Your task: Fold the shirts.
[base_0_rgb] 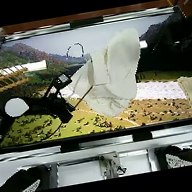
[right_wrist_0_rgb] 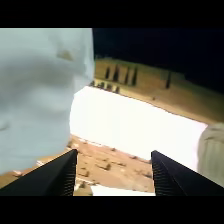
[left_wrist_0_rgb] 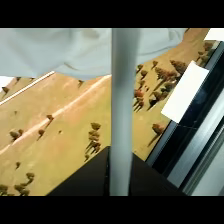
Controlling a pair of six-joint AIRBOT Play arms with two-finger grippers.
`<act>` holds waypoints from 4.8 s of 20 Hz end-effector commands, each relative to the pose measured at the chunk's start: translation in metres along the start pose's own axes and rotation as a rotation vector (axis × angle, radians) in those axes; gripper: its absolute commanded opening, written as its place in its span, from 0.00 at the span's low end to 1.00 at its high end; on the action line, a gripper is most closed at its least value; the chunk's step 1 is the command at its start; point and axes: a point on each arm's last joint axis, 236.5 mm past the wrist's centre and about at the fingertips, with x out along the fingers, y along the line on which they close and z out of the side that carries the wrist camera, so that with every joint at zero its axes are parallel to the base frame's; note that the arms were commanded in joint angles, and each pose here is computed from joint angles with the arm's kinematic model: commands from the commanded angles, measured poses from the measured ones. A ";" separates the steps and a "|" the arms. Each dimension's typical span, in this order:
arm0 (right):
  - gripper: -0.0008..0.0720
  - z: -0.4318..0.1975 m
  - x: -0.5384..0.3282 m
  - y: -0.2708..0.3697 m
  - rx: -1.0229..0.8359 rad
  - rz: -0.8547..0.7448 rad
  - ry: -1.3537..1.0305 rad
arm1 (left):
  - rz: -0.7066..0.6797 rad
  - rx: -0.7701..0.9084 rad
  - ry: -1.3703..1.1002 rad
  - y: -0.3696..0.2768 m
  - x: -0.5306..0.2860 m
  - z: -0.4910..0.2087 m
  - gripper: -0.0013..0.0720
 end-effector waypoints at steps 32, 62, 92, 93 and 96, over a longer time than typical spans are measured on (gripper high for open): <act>0.64 0.063 0.117 0.169 -1.132 0.519 -0.319 | 0.202 0.119 0.069 0.069 -0.045 -0.009 0.10; 0.13 0.058 0.049 0.126 -0.842 0.334 -0.238 | 0.225 -1.023 -0.394 0.170 -0.083 -0.048 0.77; 0.13 0.055 0.001 0.135 -0.720 0.368 -0.305 | -0.069 -1.100 -0.943 0.233 -0.049 0.084 0.10; 0.13 0.058 -0.003 0.144 -0.731 0.393 -0.331 | -0.081 -1.084 -0.984 0.243 -0.072 0.087 0.10; 0.13 0.073 -0.014 0.166 -0.768 0.420 -0.426 | -0.092 -1.057 -1.059 0.261 -0.116 0.094 0.10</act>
